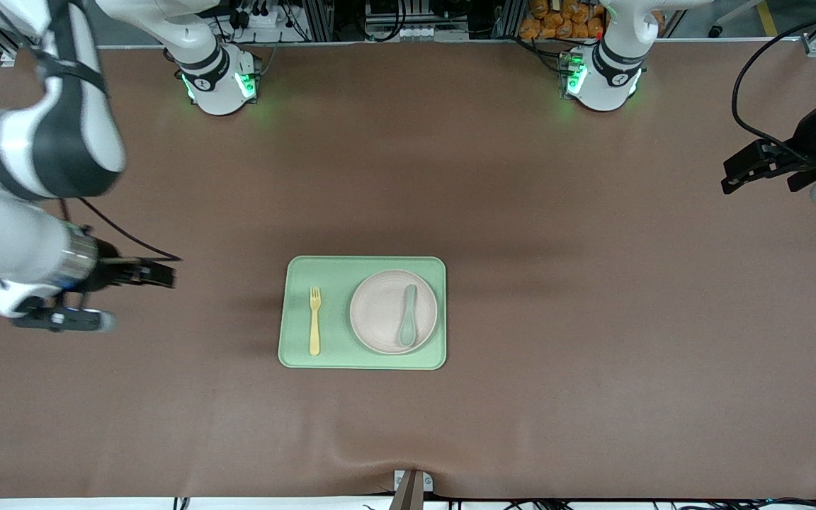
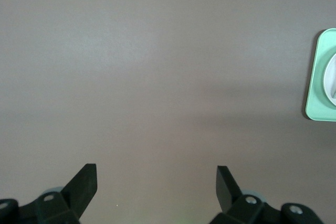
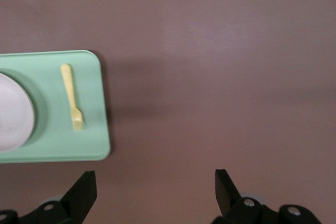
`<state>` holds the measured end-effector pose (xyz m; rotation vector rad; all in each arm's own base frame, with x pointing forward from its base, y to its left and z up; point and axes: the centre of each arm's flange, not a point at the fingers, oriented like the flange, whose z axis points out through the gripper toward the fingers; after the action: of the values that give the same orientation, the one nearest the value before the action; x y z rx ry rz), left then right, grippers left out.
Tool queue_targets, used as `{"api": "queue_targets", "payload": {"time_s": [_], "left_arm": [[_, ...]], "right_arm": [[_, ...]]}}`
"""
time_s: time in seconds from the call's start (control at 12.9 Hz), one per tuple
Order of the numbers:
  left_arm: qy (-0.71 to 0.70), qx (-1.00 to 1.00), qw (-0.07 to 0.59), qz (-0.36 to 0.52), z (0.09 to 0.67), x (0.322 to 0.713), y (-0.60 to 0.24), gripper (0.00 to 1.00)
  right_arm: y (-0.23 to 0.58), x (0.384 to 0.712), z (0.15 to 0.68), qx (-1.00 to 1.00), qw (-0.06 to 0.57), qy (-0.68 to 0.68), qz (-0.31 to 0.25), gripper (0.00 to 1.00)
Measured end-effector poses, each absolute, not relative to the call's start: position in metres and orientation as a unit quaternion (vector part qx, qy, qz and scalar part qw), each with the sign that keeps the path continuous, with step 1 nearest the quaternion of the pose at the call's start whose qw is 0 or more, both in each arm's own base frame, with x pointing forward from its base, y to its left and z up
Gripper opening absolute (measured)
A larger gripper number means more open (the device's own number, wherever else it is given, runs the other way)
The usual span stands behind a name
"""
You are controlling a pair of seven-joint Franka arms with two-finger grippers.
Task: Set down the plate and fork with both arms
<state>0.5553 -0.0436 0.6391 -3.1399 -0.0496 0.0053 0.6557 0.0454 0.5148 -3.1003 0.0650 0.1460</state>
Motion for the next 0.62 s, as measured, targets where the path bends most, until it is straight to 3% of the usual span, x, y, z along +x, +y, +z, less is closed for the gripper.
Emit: {"api": "queue_targets", "payload": {"time_s": [0.31, 0.62], "left_arm": [[-0.026, -1.0, 0.001, 0.003, 0.638, 0.556, -0.032, 1.0], [-0.04, -0.999, 0.001, 0.004, 0.638, 0.556, -0.016, 1.0]], "right_arm": [[-0.027, 0.629, 0.572, -0.999, 0.027, 0.017, 0.026, 1.0], [-0.031, 0.591, 0.625, -0.999, 0.032, 0.018, 0.023, 1.0]]}}
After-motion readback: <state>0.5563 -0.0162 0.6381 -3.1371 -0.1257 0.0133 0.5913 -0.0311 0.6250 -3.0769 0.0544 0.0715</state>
